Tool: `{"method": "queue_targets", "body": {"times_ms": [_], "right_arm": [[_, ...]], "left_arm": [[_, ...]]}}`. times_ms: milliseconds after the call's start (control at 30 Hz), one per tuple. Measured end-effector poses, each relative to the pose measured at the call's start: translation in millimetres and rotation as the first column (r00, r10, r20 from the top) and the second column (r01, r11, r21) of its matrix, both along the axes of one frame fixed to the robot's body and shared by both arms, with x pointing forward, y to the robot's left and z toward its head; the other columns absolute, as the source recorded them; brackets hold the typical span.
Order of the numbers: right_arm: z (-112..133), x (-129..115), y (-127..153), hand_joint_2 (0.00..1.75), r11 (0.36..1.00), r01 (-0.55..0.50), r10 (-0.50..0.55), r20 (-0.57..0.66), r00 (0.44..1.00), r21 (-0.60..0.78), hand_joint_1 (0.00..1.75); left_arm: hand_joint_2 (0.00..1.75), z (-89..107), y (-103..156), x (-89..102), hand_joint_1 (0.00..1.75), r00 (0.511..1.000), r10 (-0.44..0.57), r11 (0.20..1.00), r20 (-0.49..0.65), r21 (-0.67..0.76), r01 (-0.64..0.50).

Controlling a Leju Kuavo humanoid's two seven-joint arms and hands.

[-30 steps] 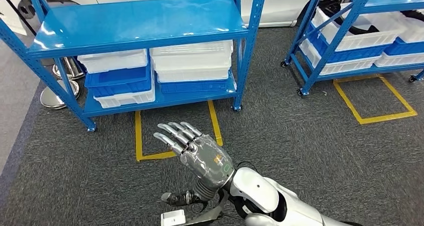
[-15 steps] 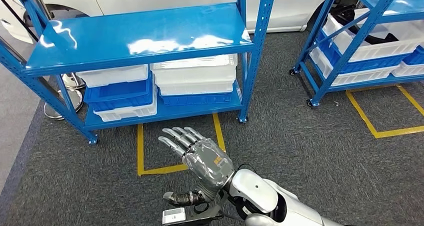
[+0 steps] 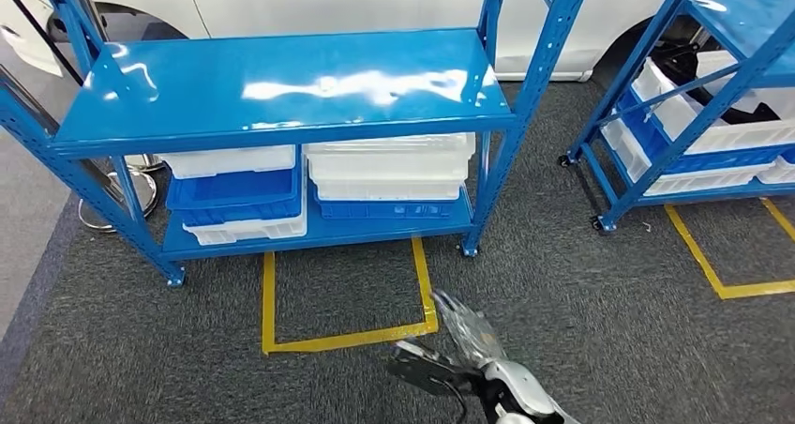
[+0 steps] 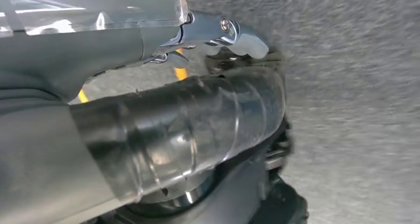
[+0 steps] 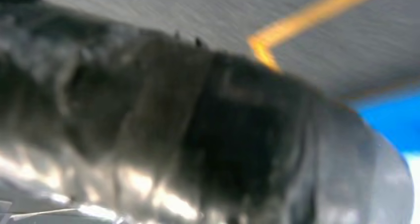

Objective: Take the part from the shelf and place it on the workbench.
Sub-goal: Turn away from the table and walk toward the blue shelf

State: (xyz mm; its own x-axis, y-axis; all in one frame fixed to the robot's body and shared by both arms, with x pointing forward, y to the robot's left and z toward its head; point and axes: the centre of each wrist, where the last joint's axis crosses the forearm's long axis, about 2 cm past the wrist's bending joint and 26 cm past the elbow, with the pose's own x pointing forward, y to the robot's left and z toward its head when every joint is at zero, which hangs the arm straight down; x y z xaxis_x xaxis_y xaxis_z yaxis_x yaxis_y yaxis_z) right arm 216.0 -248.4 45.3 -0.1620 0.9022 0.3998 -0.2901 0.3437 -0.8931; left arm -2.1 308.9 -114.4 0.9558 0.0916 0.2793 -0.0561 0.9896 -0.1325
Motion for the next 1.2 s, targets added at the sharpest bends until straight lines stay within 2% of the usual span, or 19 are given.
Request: {"method": "queue_targets", "body": {"times_ms": [100,200,267,367,500,667,933,1067,1200], "right_arm": [[-53.6,-19.5,-47.8,0.00,0.986,0.142,-0.156,-0.159,0.975,-0.091,0.00],[-95.2,-50.7,-83.8,0.00,0.956,0.239,-0.285,-0.340,0.896,-0.173,0.00],[-113.9,-74.2,-93.3,0.00,0.941,0.275,-0.336,-0.454,0.825,-0.195,0.00],[-131.3,-103.1,-95.3,0.00,0.922,0.316,-0.388,-0.562,0.731,-0.226,0.00],[-143.0,-128.8,-89.5,1.75,0.906,0.336,-0.419,-0.645,0.639,-0.256,0.00],[-151.3,-153.4,-82.4,1.75,0.891,0.369,-0.426,-0.763,0.486,-0.263,0.00],[-157.5,-180.5,-54.8,1.75,0.808,0.536,-0.418,-0.879,0.228,-0.245,0.00],[-158.1,-184.9,-47.5,1.75,0.784,0.564,-0.415,-0.894,0.166,-0.259,0.00],[-158.7,-191.1,-39.4,1.75,0.721,0.625,-0.435,-0.897,0.071,-0.300,0.00]], "left_arm": [[0.00,-0.1,-1.5,-1.3,0.00,0.997,0.075,0.997,0.008,-0.001,-0.075],[0.00,-0.1,-3.6,0.5,0.00,0.990,0.137,0.991,0.017,-0.002,-0.137],[0.00,0.0,-2.6,1.9,0.00,0.988,0.156,0.988,0.022,0.001,-0.156],[0.00,0.0,-1.3,3.1,0.00,0.985,0.168,0.986,0.025,0.003,-0.168],[0.00,0.1,-1.6,5.5,0.00,0.983,0.179,0.984,0.029,0.002,-0.179],[0.00,0.1,-0.3,4.9,0.00,0.984,0.175,0.985,0.026,0.007,-0.175],[0.00,0.2,0.8,10.3,0.00,0.987,0.161,0.985,0.009,0.064,-0.161],[1.75,0.2,1.0,10.5,0.00,0.987,0.158,0.985,-0.003,0.074,-0.157],[1.75,0.1,1.2,9.0,0.00,0.987,0.155,0.984,-0.042,0.097,-0.150]]}}
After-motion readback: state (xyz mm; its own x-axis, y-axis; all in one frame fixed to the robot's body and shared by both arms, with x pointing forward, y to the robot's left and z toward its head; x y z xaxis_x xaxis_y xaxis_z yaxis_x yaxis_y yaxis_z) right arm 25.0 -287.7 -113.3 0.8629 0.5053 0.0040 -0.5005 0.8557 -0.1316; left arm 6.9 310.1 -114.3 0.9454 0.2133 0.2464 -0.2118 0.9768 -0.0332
